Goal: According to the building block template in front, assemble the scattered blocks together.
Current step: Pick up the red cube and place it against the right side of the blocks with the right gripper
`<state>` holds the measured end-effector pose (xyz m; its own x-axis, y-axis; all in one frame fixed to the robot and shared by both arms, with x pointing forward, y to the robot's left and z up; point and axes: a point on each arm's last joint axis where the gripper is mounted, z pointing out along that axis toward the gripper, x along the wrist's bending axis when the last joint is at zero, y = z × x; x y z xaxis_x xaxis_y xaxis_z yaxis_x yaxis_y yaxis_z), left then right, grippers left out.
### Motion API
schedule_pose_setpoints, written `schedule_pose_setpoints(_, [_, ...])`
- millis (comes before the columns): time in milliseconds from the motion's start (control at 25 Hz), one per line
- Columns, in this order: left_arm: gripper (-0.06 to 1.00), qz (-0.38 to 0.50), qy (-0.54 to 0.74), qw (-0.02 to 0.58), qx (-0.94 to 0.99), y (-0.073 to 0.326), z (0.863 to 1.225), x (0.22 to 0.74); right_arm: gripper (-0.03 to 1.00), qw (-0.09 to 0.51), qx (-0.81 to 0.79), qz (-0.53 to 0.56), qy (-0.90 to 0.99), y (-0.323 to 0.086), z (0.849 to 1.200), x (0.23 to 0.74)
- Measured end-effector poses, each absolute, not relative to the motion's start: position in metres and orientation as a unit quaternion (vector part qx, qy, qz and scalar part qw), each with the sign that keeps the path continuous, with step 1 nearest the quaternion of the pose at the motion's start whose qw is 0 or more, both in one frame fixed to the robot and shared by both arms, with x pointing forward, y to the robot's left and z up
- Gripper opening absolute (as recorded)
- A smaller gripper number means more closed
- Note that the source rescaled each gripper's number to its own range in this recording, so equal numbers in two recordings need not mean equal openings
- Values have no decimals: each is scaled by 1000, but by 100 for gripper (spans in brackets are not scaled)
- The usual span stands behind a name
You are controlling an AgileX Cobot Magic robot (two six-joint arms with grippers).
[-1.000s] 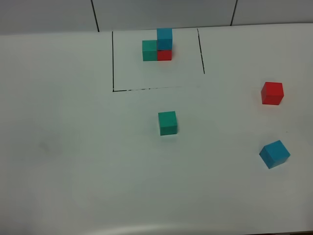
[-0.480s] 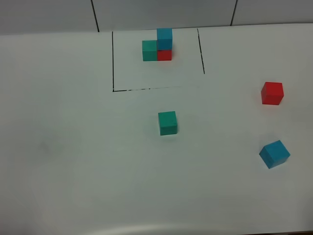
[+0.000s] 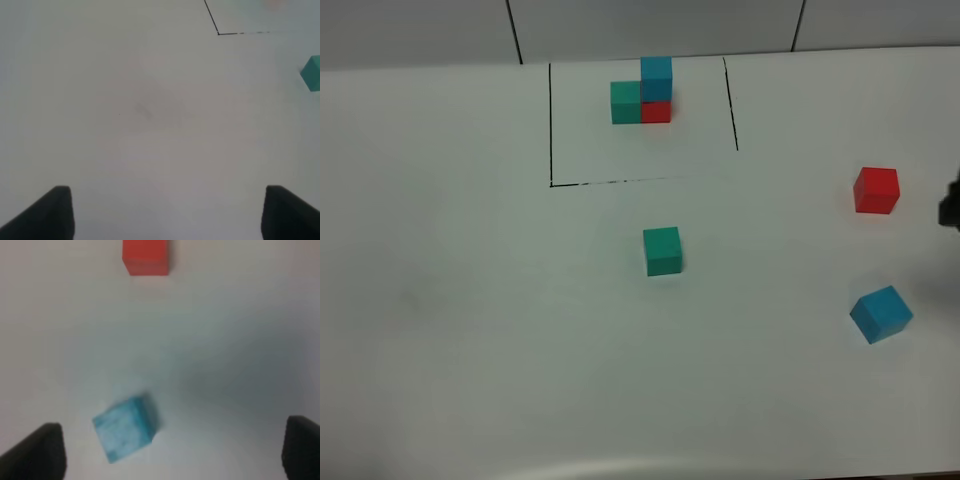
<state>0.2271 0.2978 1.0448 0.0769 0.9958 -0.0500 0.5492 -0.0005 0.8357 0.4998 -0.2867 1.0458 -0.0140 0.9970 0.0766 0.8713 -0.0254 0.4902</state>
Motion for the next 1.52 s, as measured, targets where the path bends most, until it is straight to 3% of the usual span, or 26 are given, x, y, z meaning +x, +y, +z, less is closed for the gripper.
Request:
schedule_pose_setpoints(240, [75,307,606,364,637,298,1045,227,88,110,663,159,723,-256,993,604])
schedule_pose_setpoints(400, [75,307,606,364,637,298,1045,227,88,91,665,139,729,-251,972,642])
schedule_pose_setpoints(1080, [75,307,606,364,637,298,1045,227,86,58,678,101,726,-257,912,671])
schedule_pose_setpoints(1160, [75,307,607,364,637,298,1045,227,75,58,680,101,724,-257,912,671])
schedule_pose_setpoints(1200, [75,307,607,364,637,298,1045,227,64,58,682,102,722,-257,912,671])
schedule_pose_setpoints(1320, [75,307,607,364,637,298,1045,227,9,58,684,102,720,-257,912,671])
schedule_pose_setpoints(1360, [75,307,607,364,637,298,1045,227,1,58,686,102,718,-257,912,671])
schedule_pose_setpoints(1520, [75,307,607,364,637,298,1045,227,2,56,684,100,720,-257,913,671])
